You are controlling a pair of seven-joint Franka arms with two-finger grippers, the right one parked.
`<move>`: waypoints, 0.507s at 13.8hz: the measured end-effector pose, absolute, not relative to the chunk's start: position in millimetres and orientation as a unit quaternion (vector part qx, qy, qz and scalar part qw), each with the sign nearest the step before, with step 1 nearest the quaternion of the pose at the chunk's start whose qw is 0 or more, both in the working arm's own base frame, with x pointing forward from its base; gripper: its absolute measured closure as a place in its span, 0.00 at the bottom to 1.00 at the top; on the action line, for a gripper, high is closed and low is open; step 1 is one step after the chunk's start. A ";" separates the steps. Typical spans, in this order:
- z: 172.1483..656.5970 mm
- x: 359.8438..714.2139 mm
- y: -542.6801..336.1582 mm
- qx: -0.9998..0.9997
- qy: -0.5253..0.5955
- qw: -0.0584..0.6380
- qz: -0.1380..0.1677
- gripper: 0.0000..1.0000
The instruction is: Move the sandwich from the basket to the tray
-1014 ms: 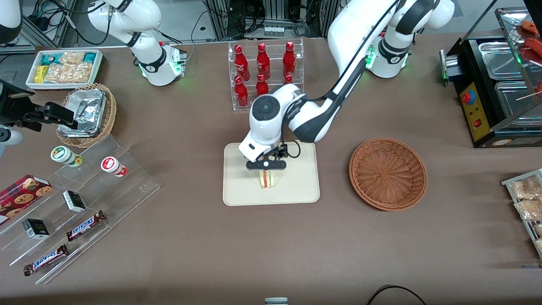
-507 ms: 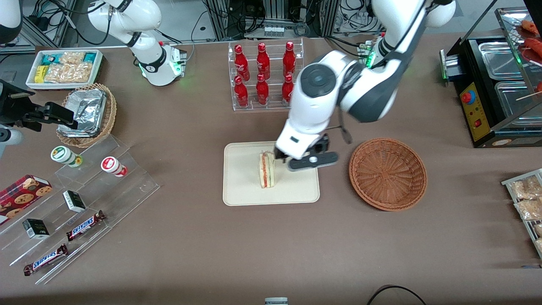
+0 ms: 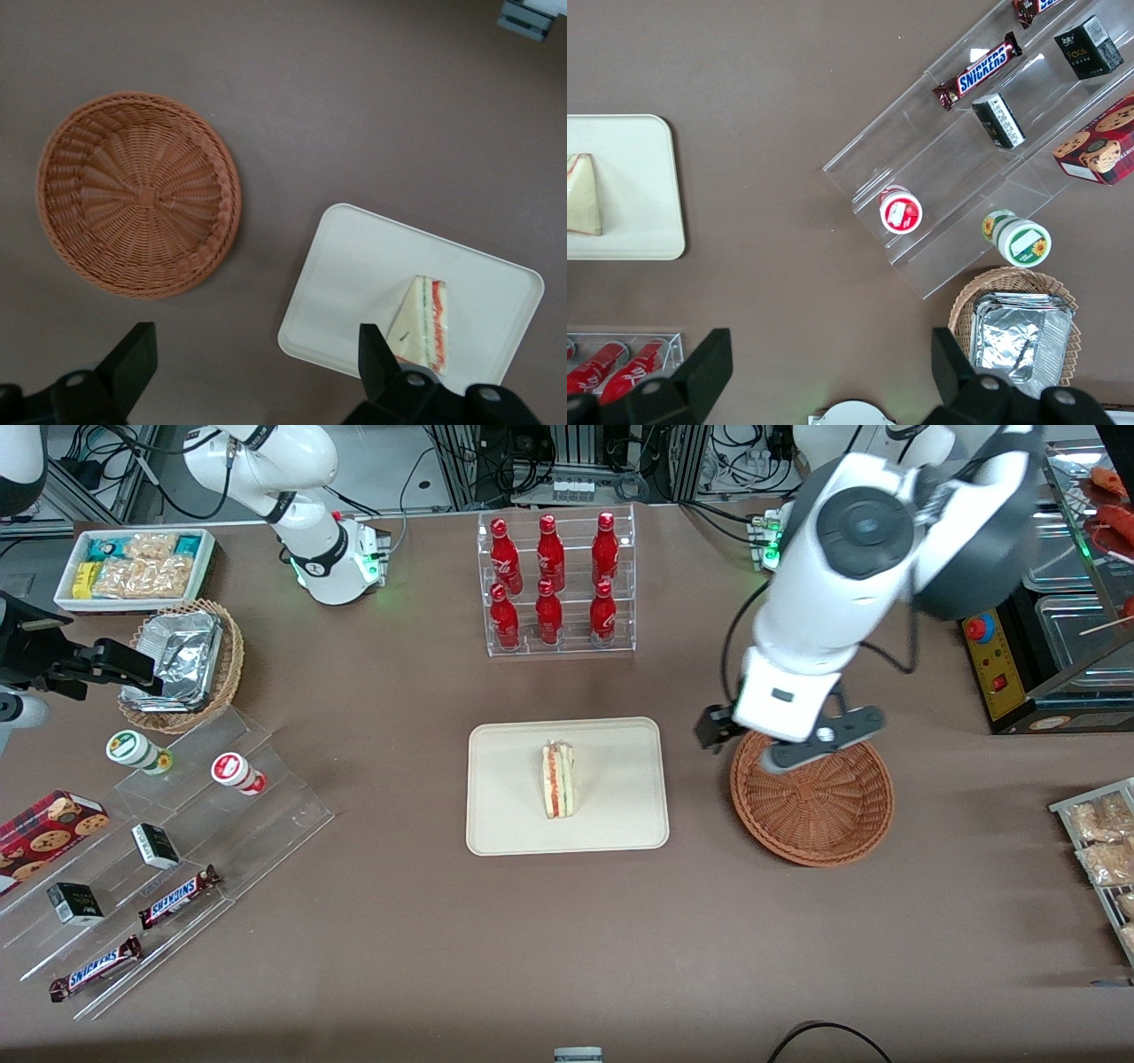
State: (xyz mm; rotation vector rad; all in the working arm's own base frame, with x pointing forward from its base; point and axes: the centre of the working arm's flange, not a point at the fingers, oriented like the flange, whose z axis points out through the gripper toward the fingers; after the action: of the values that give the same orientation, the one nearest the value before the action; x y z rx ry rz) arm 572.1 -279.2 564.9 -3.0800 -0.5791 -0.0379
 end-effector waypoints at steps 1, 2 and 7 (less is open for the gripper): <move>565.5 574.7 -266.6 -0.983 -0.183 0.006 -0.010 0.00; 565.5 579.2 -251.2 -0.984 -0.179 0.009 -0.007 0.00; 575.0 594.1 -158.4 -0.992 -0.122 0.020 0.012 0.00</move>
State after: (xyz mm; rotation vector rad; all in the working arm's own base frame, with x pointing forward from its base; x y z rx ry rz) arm 594.1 -158.4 575.0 -3.0785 -0.3800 0.0369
